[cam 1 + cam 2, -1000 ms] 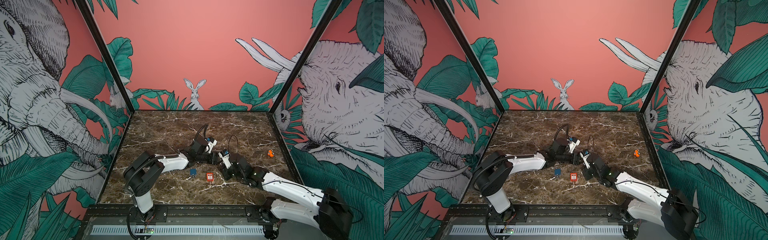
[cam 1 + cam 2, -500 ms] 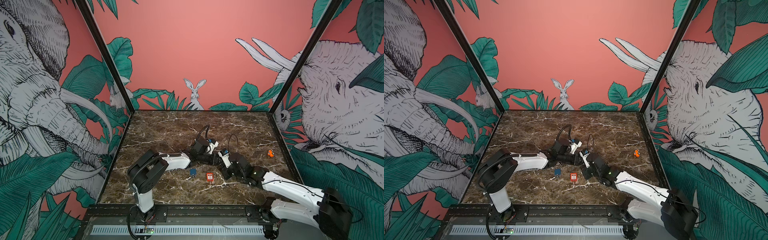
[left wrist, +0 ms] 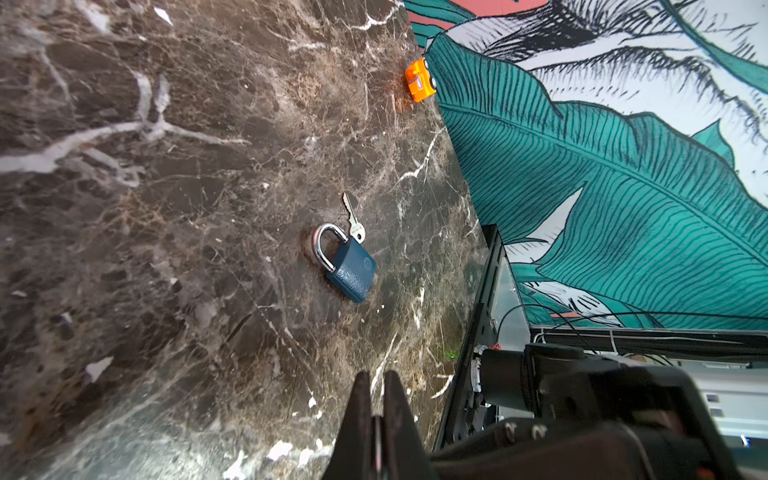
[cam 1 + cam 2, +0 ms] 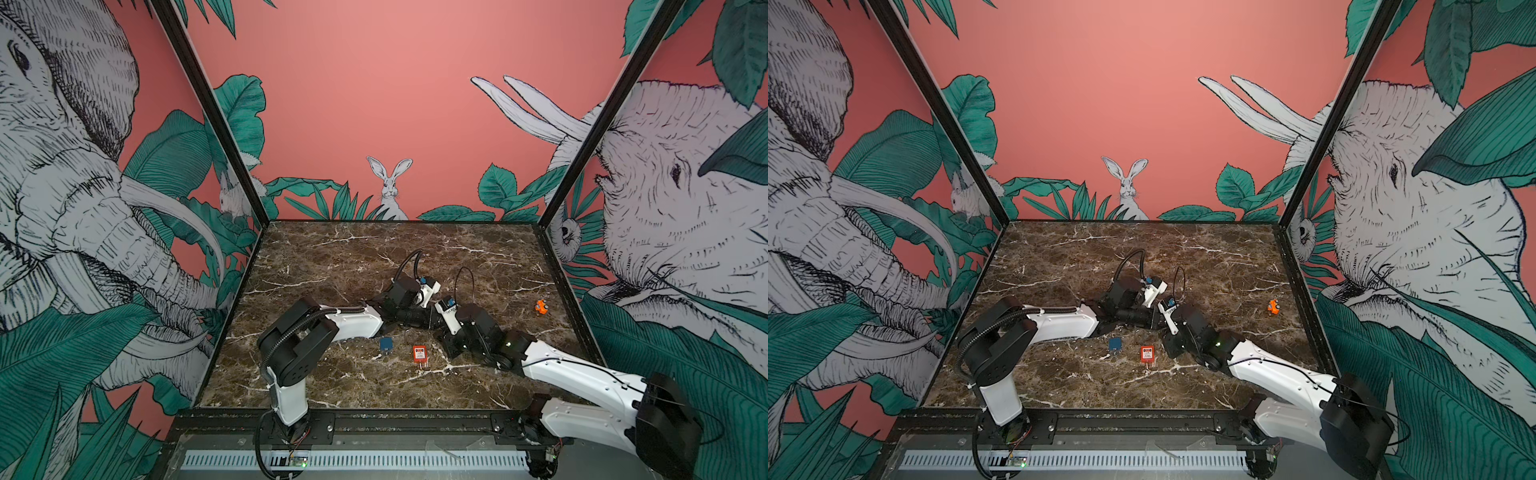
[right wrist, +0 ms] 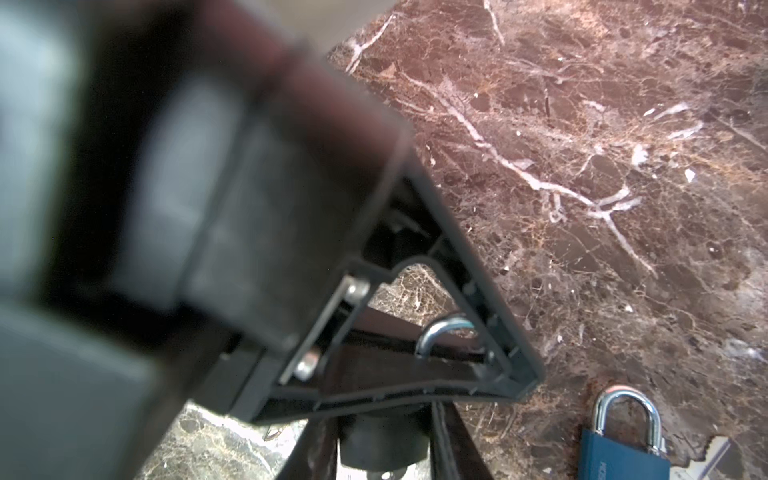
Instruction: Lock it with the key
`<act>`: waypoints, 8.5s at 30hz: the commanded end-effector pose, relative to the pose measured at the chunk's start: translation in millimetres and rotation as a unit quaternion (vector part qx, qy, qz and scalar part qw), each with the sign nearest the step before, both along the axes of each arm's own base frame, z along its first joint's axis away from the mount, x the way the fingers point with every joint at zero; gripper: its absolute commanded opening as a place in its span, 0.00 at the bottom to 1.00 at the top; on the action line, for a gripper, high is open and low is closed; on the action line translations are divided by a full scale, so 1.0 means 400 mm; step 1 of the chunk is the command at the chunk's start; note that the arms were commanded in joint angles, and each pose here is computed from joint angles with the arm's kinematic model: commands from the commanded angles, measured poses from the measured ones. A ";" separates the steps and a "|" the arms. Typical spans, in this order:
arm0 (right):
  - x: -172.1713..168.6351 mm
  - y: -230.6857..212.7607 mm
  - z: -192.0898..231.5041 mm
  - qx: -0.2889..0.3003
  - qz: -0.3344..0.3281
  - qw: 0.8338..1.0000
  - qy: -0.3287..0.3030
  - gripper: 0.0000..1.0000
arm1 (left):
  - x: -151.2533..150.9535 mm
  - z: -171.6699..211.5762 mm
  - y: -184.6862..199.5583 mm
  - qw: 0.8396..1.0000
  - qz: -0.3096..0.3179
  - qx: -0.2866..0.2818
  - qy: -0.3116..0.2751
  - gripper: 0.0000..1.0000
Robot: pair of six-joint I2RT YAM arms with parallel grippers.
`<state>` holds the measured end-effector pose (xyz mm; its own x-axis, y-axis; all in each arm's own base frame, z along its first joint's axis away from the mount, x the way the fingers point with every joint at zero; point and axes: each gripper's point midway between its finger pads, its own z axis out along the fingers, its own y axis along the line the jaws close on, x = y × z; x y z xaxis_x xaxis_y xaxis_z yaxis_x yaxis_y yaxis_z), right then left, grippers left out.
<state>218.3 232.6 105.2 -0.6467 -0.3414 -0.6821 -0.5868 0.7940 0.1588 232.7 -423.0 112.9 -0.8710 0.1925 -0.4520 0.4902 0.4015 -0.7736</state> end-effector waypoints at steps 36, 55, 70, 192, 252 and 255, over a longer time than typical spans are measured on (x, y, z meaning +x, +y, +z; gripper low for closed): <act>0.069 -0.144 0.494 0.126 0.008 0.934 -0.334 0.33 | 0.101 0.521 -0.018 0.924 0.147 -0.328 0.129 0.00; 0.116 -0.120 0.442 0.109 0.008 0.943 -0.315 0.27 | 0.085 0.532 -0.037 0.925 0.126 -0.336 0.125 0.00; 0.113 -0.128 0.444 0.117 -0.005 0.943 -0.312 0.00 | 0.084 0.522 -0.046 0.928 0.121 -0.331 0.124 0.00; 0.213 -0.052 0.431 0.415 0.029 0.909 0.031 0.00 | -0.203 0.417 0.013 0.924 -0.220 -0.238 -0.205 0.00; 0.223 -0.095 0.371 0.398 0.012 0.917 0.020 0.00 | -0.228 0.460 0.016 0.903 -0.267 -0.299 -0.155 0.08; 0.227 -0.100 0.365 0.397 0.006 0.918 0.020 0.00 | -0.222 0.461 0.015 0.905 -0.259 -0.298 -0.156 0.00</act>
